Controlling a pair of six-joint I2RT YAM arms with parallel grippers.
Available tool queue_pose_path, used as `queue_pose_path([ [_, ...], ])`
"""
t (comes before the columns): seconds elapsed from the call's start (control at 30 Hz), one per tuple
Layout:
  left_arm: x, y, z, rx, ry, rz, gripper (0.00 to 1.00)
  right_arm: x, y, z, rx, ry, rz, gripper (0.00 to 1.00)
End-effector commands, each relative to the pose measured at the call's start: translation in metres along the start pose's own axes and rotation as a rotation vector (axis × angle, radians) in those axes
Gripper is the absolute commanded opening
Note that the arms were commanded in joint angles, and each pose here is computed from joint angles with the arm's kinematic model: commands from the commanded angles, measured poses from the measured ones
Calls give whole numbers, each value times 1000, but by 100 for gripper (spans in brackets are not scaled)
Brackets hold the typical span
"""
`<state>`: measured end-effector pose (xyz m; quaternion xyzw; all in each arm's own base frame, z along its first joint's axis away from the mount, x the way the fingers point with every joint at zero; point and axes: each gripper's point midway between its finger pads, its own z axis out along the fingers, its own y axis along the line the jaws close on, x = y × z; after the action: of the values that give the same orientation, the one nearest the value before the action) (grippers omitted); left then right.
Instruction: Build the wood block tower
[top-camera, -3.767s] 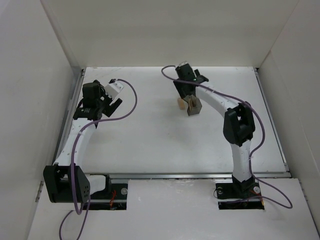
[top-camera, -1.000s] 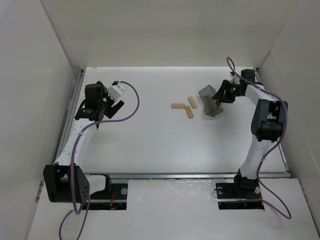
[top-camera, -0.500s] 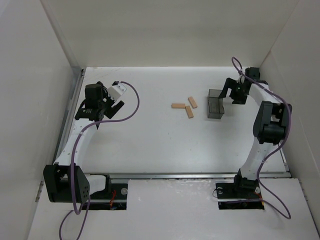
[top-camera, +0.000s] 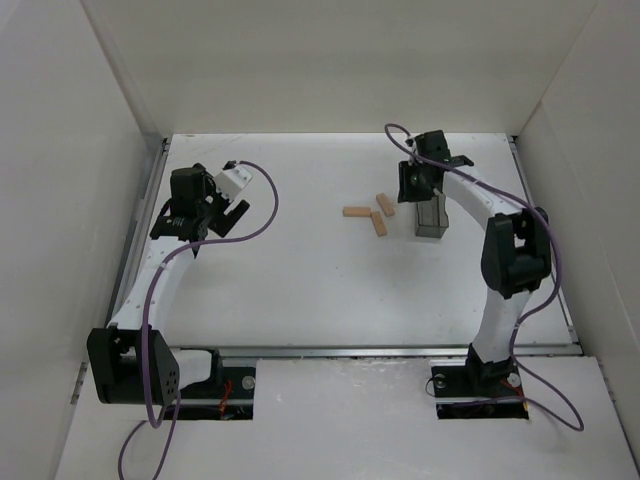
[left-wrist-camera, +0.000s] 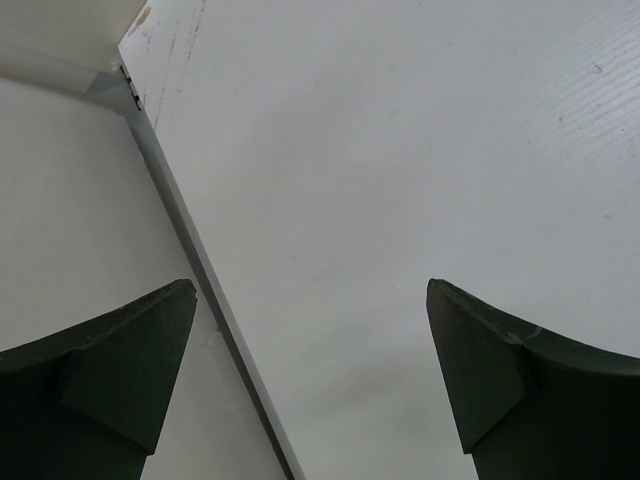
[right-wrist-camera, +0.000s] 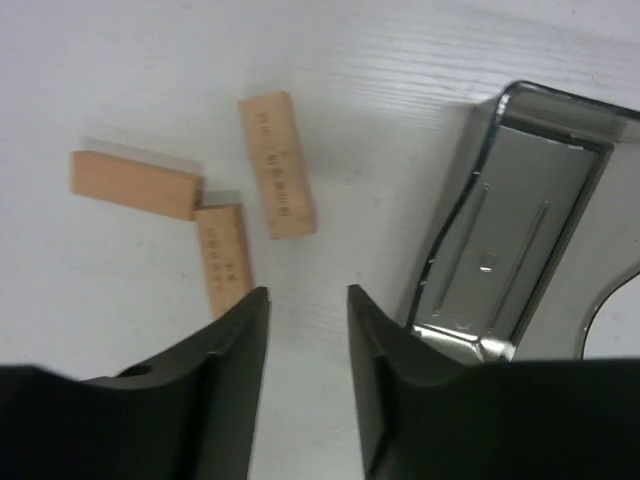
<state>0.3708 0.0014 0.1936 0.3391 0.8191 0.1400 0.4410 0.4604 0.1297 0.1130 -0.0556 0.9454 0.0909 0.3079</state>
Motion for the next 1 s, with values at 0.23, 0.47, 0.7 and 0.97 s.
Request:
queue_pose_path([
  [0.23,-13,3,-1,-11,-46,-34,100,33,-47,23,222,143,77,37],
  [0.47,-13,3,-1,-11,-46,-34,100,9,-46,3,237,68,22,38],
  [0.7,-12,0,5,2,-45,-34,100,10,52,6,-48,6,-272,67],
  [0.97,-17,-9,7,51,-31,-52,100,-7,96,47,-134,-20,-335,81],
])
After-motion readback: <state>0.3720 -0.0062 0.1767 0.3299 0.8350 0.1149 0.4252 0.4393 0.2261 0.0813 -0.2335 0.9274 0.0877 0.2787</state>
